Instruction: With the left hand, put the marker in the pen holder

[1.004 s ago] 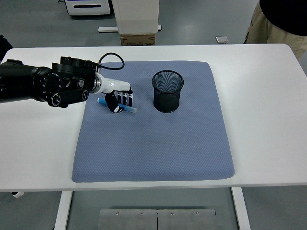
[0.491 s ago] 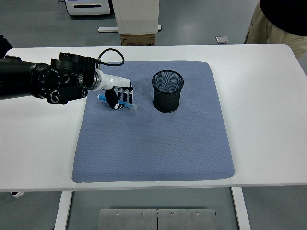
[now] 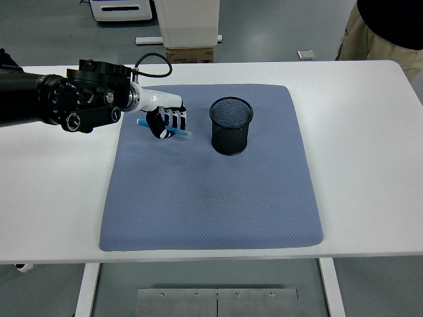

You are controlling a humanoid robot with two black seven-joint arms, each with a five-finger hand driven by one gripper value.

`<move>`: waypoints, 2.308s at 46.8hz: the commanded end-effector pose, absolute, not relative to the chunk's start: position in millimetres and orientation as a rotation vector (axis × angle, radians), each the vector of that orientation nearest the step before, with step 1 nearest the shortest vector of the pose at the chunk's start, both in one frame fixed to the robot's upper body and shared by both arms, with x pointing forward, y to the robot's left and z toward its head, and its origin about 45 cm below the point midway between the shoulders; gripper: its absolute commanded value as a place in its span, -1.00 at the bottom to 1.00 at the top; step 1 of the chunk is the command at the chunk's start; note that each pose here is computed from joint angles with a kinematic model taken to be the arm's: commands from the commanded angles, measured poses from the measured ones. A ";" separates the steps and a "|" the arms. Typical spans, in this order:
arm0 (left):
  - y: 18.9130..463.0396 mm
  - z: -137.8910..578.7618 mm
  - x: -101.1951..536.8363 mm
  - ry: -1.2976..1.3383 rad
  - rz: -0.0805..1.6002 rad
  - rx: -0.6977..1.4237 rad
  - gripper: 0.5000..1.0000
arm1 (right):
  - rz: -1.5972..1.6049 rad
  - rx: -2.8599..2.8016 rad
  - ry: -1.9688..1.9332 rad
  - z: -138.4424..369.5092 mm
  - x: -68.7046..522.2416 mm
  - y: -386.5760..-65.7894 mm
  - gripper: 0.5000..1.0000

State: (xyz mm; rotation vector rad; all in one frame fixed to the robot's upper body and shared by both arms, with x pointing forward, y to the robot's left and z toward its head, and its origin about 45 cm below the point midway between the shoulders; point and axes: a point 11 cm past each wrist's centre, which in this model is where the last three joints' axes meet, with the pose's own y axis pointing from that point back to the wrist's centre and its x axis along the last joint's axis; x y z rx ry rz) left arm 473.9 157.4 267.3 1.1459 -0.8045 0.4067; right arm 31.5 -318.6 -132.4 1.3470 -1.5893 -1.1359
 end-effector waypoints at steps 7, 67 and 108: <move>152.5 285.5 479.3 -0.809 0.445 1.101 -1.00 | -1.136 1.347 -1.589 -132.4 31.5 -318.6 1.00; 50.5 351.5 470.1 -0.722 0.520 0.728 -1.00 | -1.136 1.347 -1.589 -132.4 31.5 -318.6 1.00; 41.0 323.8 461.2 -0.386 0.619 0.494 -0.83 | -1.136 1.347 -1.589 -132.4 31.5 -318.6 1.00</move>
